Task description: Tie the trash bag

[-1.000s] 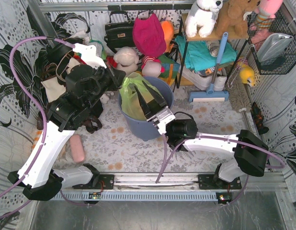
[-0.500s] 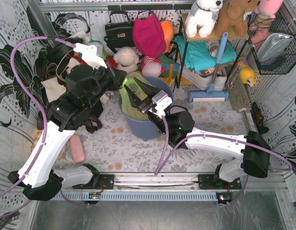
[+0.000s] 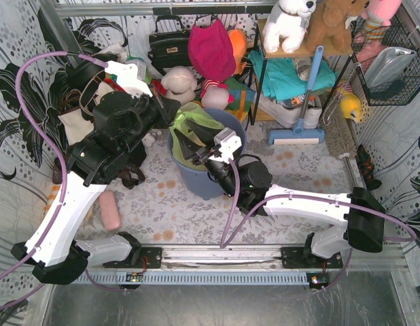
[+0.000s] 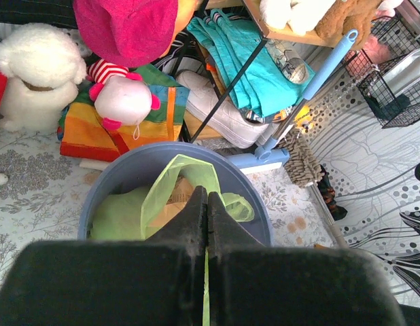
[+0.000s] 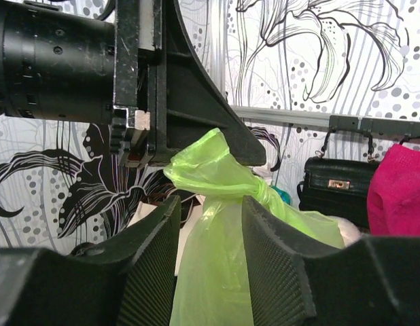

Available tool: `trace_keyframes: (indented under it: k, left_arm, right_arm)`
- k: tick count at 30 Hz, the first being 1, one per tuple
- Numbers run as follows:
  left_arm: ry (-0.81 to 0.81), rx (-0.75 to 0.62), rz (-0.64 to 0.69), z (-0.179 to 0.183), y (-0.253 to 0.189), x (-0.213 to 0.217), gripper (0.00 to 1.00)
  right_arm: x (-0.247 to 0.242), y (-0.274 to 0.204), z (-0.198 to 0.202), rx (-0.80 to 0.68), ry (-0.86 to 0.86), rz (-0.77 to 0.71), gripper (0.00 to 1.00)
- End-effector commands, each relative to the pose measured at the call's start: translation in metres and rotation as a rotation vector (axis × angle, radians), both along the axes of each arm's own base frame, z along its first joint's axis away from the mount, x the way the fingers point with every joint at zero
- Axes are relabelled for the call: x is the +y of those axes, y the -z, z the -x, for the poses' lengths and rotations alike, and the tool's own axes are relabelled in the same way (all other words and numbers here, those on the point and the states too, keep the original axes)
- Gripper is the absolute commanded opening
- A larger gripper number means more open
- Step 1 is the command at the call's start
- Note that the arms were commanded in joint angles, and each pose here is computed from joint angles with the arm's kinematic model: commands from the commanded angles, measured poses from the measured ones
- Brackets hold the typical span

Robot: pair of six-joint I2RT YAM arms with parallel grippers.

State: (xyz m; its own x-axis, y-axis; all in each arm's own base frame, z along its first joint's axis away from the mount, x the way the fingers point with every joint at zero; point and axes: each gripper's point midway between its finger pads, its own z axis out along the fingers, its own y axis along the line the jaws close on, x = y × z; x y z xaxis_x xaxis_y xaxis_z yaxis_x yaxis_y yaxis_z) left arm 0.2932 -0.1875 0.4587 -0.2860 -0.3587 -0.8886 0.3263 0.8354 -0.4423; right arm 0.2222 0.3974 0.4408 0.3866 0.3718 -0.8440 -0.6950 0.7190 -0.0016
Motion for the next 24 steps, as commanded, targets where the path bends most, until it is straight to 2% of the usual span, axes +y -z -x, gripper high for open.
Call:
trace_keyframes:
  k: [1, 7, 13, 15, 19, 24]
  left_arm:
    - [0.016, -0.048, 0.031, 0.000, -0.013, -0.004, 0.00]
    - [0.023, -0.049, 0.032, 0.001, -0.013, -0.005, 0.00]
    - [0.029, -0.046, 0.031, 0.002, -0.012, -0.006, 0.00]
    - [0.031, -0.044, 0.031, 0.002, -0.011, -0.006, 0.00]
    - [0.024, -0.046, 0.030, 0.002, -0.010, -0.005, 0.00]
    - [0.016, -0.052, 0.026, 0.000, -0.009, -0.003, 0.00]
  right_arm:
    - [-0.003, -0.006, -0.008, 0.038, 0.034, -0.084, 0.41]
    - [0.002, -0.007, -0.015, 0.055, 0.056, -0.124, 0.40]
    - [0.010, -0.014, -0.015, 0.036, 0.042, -0.162, 0.33]
    - [0.012, -0.014, -0.018, 0.035, 0.055, -0.159, 0.25]
    - [0.005, -0.013, -0.019, 0.032, 0.080, -0.164, 0.00]
    - [-0.013, 0.001, -0.017, 0.063, 0.100, -0.152, 0.00]
